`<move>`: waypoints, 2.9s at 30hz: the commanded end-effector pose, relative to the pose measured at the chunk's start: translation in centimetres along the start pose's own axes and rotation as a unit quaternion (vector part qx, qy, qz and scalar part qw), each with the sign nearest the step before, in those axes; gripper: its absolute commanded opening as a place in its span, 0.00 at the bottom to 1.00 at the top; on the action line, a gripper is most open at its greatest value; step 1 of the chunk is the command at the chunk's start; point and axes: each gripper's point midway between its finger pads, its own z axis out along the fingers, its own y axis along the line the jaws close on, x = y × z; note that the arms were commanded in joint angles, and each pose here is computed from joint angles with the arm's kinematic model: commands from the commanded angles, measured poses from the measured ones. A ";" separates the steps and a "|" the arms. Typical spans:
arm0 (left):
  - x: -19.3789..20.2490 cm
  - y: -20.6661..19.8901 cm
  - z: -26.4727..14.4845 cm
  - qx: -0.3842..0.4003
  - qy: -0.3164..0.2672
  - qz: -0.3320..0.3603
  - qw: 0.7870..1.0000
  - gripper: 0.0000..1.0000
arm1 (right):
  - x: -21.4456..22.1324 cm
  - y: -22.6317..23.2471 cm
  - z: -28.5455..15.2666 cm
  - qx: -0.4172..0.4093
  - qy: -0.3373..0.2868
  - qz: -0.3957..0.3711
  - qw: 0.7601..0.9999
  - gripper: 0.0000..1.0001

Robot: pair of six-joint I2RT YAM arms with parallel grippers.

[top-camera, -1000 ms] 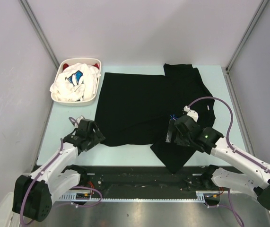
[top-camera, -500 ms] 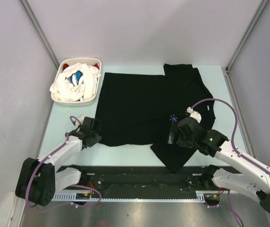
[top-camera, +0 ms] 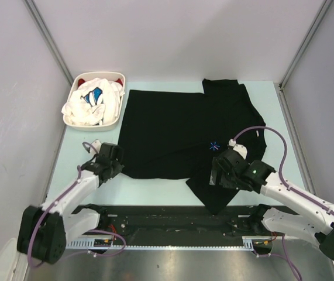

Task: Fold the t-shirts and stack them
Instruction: Flatten the tshirt out

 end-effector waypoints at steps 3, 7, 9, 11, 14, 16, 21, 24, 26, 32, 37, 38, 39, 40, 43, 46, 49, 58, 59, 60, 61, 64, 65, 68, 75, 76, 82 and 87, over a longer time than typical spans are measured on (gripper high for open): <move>-2.6 -0.4 -3.6 0.033 -0.046 -0.039 0.998 0.00 | 4.1 -1.7 -0.2 0.030 0.064 0.009 0.997 0.94; -3.4 0.1 -4.7 0.041 -0.070 -0.049 0.996 0.00 | 6.3 -1.2 -0.4 0.016 0.101 0.021 0.995 0.91; -3.6 0.3 -4.9 0.041 -0.077 -0.048 0.995 0.00 | 7.3 -1.1 -0.3 0.016 0.118 0.023 0.993 0.90; -3.9 0.4 -5.1 0.039 -0.085 -0.047 0.994 0.00 | 8.6 -0.6 -0.5 0.005 0.131 0.028 0.991 0.89; -4.2 0.6 -5.3 0.042 -0.094 -0.048 0.994 0.00 | 10.7 -0.3 -0.3 -0.001 0.152 0.030 0.988 0.88; -4.5 0.6 -5.4 0.042 -0.101 -0.047 0.993 0.00 | 11.7 -0.7 0.2 0.007 0.156 0.028 0.987 0.88; -4.6 0.4 -5.3 0.048 -0.104 -0.042 0.993 0.00 | 12.5 -0.7 1.4 0.012 0.143 0.027 0.989 0.84; -4.5 0.3 -5.1 0.050 -0.101 -0.039 0.993 0.00 | 12.3 -0.7 1.9 0.011 0.130 0.031 0.991 0.80; -4.6 0.3 -5.1 0.051 -0.103 -0.038 0.993 0.00 | 12.4 -1.0 2.3 0.018 0.126 0.030 0.991 0.76; -5.1 0.2 -5.3 0.050 -0.111 -0.035 0.992 0.00 | 12.9 -1.3 3.9 0.032 0.121 0.030 0.992 0.64; -5.4 0.2 -5.5 0.051 -0.117 -0.035 0.991 0.00 | 12.5 -1.7 4.7 0.045 0.103 0.025 0.993 0.58; -5.4 0.3 -5.5 0.049 -0.115 -0.034 0.992 0.00 | 12.4 -1.8 4.7 0.047 0.100 0.024 0.994 0.57; -5.4 0.3 -5.5 0.049 -0.116 -0.034 0.991 0.00 | 12.2 -2.1 4.9 0.053 0.093 0.024 0.994 0.56; -5.4 0.4 -5.5 0.048 -0.116 -0.034 0.991 0.00 | 12.1 -2.2 4.9 0.055 0.088 0.024 0.994 0.53; -5.4 0.5 -5.4 0.045 -0.117 -0.033 0.992 0.00 | 11.9 -2.8 5.2 0.066 0.079 0.024 0.994 0.43; -5.4 0.7 -5.4 0.042 -0.118 -0.031 0.992 0.00 | 11.6 -3.0 5.3 0.071 0.070 0.024 0.995 0.34; -5.5 0.8 -5.5 0.043 -0.121 -0.032 0.991 0.00 | 11.5 -3.0 5.5 0.073 0.063 0.023 0.995 0.25; -5.9 1.2 -5.7 0.037 -0.129 -0.031 0.991 0.00 | 11.2 -2.9 5.8 0.074 0.054 0.027 0.995 0.00; -6.0 1.2 -5.8 0.036 -0.130 -0.030 0.990 0.00 | 11.2 -2.9 5.7 0.074 0.053 0.027 0.995 0.00; -6.0 1.2 -5.8 0.037 -0.131 -0.031 0.990 0.00 | 11.1 -2.9 5.7 0.074 0.052 0.028 0.996 0.00; -6.1 1.2 -5.9 0.037 -0.131 -0.030 0.990 0.00 | 11.0 -2.9 5.6 0.073 0.051 0.029 0.996 0.00; -6.5 1.1 -6.2 0.038 -0.136 -0.031 0.990 0.00 | 10.7 -2.9 5.3 0.066 0.044 0.035 0.996 0.00; -6.6 1.0 -6.3 0.039 -0.138 -0.030 0.989 0.00 | 10.5 -2.9 5.2 0.065 0.039 0.035 0.997 0.00; -6.7 0.8 -6.4 0.044 -0.138 -0.032 0.989 0.00 | 10.0 -3.0 4.9 0.061 0.029 0.038 0.997 0.00; -6.7 0.5 -6.3 0.048 -0.133 -0.031 0.989 0.00 | 10.1 -2.2 4.6 0.052 0.042 0.018 0.998 0.63; -6.6 0.5 -6.3 0.048 -0.133 -0.031 0.990 0.00 | 10.2 -2.4 4.7 0.056 0.044 0.018 0.997 0.66; -6.7 0.4 -6.3 0.049 -0.134 -0.029 0.989 0.00 | 10.5 -2.7 5.0 0.069 0.046 0.011 0.997 0.67; -6.8 0.4 -6.3 0.049 -0.136 -0.026 0.989 0.00 | 10.5 -2.1 5.9 0.067 0.036 0.011 0.997 0.52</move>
